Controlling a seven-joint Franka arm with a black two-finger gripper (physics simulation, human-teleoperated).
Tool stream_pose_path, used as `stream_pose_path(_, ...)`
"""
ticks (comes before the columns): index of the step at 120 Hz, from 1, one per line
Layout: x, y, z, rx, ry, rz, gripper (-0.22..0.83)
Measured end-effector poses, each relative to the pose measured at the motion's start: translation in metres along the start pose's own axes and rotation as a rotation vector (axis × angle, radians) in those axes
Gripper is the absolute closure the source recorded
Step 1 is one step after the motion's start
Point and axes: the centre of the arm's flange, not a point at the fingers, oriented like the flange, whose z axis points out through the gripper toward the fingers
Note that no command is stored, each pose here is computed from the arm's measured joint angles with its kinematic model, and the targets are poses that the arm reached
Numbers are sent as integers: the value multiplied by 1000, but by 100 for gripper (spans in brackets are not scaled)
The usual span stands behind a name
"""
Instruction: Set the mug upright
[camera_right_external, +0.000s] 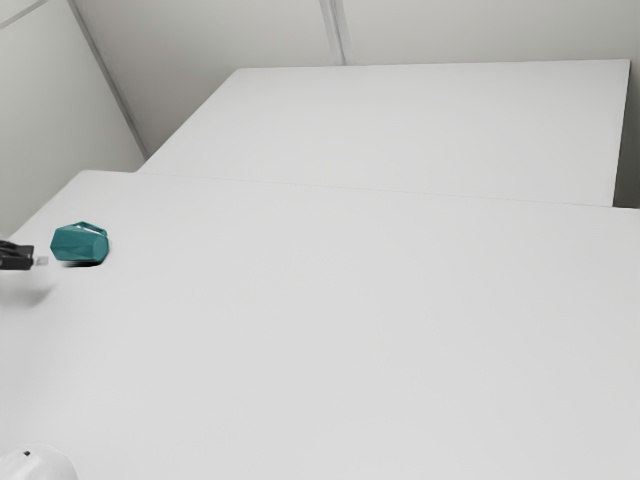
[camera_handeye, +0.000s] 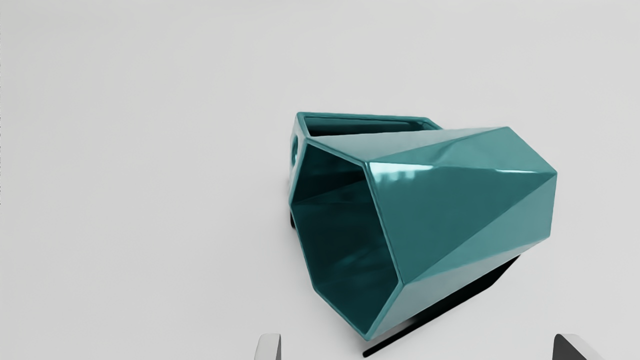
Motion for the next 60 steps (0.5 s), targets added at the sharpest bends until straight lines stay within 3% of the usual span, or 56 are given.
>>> stream_pose_path(60,3,9,48,-14,71,79,1)
